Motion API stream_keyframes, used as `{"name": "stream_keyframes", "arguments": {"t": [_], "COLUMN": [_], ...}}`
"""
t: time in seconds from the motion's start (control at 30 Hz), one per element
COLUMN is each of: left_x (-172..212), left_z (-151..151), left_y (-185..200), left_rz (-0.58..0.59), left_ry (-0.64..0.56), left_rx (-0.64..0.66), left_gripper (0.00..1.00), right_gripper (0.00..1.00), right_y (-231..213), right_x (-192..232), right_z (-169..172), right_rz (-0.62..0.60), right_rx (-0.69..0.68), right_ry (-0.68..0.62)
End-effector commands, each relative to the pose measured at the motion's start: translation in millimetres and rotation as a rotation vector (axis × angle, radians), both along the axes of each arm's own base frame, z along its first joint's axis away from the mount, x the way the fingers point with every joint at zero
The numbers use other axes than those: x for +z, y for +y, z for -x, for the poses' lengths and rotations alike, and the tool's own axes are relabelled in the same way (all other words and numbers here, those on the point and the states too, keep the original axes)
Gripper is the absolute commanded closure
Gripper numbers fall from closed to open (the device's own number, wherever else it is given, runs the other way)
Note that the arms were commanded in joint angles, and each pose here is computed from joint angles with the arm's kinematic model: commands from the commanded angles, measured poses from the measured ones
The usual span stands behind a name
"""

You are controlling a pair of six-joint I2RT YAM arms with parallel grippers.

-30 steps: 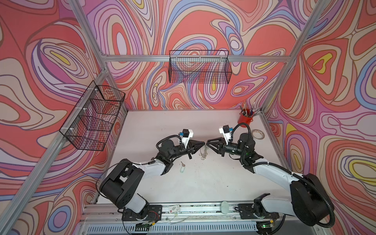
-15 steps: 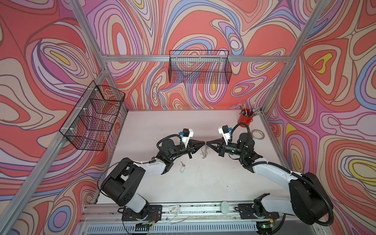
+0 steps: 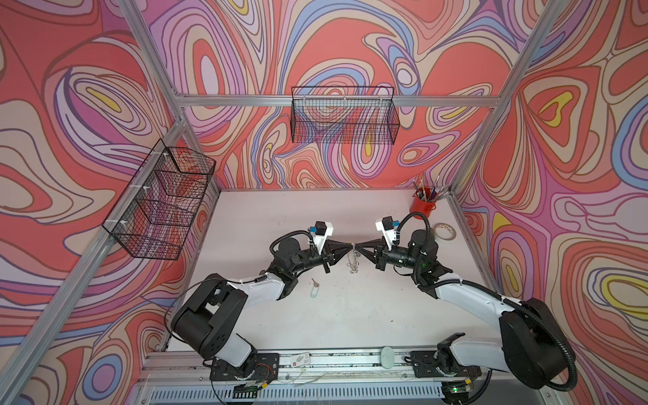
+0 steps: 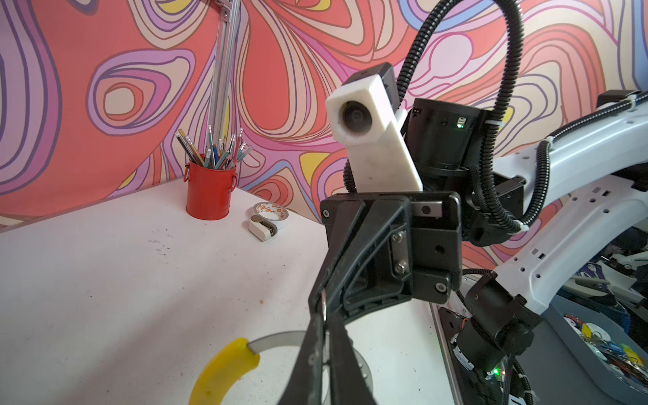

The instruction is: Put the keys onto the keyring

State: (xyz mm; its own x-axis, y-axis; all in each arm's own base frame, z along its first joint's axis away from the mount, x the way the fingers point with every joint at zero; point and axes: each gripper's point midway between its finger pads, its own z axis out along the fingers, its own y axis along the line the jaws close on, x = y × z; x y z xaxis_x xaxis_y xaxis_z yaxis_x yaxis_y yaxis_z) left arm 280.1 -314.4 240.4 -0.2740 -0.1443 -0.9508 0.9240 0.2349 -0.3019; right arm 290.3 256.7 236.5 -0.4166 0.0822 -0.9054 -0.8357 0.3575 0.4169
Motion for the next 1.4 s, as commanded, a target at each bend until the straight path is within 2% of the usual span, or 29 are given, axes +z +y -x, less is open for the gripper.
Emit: {"name": "stream_keyframes", "arguments": {"t": [0.0, 0.1, 0.17, 0.4, 0.53, 0.87, 1.07, 1.2, 1.37], "left_x": [14.7, 16.0, 13.3, -8.3, -8.6, 9.5, 5.4, 0.4, 0.1], "left_z": [0.8, 3.5, 7.9, 34.3, 31.8, 23.1, 20.1, 11.6, 8.8], "left_y": [4.0, 10.7, 15.6, 30.9, 35.5, 18.8, 9.4, 7.0, 2.8], "left_rz": [-0.021, -0.063, -0.124, -0.492, -0.612, -0.669, -0.713, -0.759, -0.768], "left_ry": [-0.046, -0.060, -0.074, -0.204, -0.235, -0.264, -0.257, -0.275, -0.274], "left_rx": [0.005, 0.017, 0.010, -0.113, -0.144, -0.196, -0.220, -0.191, -0.191], "left_gripper": [0.69, 0.54, 0.49, 0.49, 0.53, 0.62, 0.69, 0.76, 0.82], "right_gripper": [1.00, 1.00, 1.00, 1.00, 1.00, 1.00, 1.00, 1.00, 1.00], "right_y": [-4.3, -5.1, -5.4, -5.7, -2.0, 9.0, 10.8, 11.5, 12.7], "right_x": [9.3, 8.3, 7.4, 3.1, 0.7, -4.3, -3.8, -3.2, -2.4], "right_z": [-6.2, -7.5, -6.7, -0.4, 6.3, 15.9, 17.2, 17.9, 18.6], "right_rz": [0.013, 0.026, 0.042, 0.129, 0.160, 0.185, 0.184, 0.183, 0.178], "right_rx": [-0.044, -0.052, -0.055, -0.063, -0.048, -0.019, -0.014, -0.011, -0.006], "right_ry": [-0.084, -0.104, -0.128, -0.246, -0.292, -0.311, -0.313, -0.312, -0.311]}}
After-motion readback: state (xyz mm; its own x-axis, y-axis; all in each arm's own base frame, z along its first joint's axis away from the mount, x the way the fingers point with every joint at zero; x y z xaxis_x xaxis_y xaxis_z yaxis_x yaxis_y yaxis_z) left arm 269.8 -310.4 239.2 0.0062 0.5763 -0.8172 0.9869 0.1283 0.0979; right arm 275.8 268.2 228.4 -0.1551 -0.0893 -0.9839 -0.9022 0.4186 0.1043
